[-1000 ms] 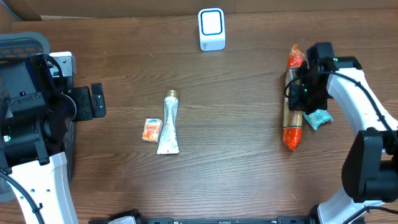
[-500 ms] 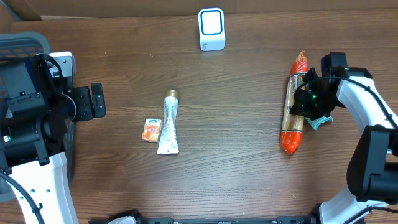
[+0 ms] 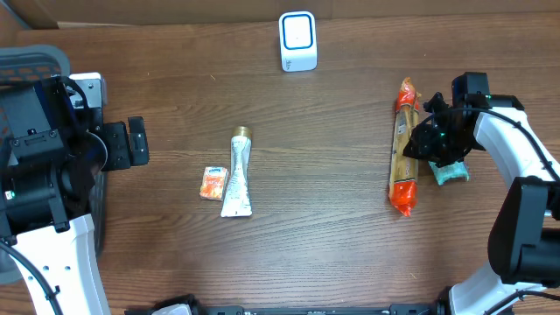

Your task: Scan the item barcode

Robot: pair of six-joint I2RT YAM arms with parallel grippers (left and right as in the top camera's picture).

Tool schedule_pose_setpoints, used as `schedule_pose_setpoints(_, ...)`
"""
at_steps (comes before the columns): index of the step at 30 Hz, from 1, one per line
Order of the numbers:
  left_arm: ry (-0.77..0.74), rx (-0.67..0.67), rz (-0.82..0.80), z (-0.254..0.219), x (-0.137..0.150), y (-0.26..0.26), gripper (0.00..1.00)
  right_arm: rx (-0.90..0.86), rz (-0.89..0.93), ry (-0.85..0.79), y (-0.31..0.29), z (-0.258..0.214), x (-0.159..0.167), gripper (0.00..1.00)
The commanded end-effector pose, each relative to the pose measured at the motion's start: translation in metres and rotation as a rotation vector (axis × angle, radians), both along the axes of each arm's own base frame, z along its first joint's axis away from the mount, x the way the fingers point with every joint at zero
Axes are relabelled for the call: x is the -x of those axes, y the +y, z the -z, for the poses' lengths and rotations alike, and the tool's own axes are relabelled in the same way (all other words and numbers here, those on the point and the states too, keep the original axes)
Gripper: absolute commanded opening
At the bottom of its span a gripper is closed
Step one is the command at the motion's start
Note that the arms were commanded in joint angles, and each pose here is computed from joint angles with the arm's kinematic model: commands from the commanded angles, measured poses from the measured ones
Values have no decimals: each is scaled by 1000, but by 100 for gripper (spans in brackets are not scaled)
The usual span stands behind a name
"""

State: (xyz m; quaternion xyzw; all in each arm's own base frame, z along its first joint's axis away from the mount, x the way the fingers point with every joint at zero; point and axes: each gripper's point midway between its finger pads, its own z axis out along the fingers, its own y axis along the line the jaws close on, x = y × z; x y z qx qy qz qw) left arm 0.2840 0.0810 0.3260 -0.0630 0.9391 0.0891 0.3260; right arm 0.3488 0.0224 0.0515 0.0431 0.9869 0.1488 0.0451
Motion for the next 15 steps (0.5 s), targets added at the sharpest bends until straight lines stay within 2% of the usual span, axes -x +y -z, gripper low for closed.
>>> schedule_pose_setpoints(1, -12, -7, 8, -5, -1, 1, 100, 50, 2, -35, -8, -14, -5, 44)
schedule_pose_setpoints(7, -12, -7, 8, -5, -1, 1, 100, 51, 15, -52, -9, -49, -17, 31)
schedule_pose_setpoints(10, -12, -7, 8, -5, -1, 1, 100, 15, 55, -64, -1, -74, -24, 30)
schedule_pose_setpoints(15, -12, -7, 8, -5, -1, 1, 100, -157, -29, -106, 50, -97, -30, 27)
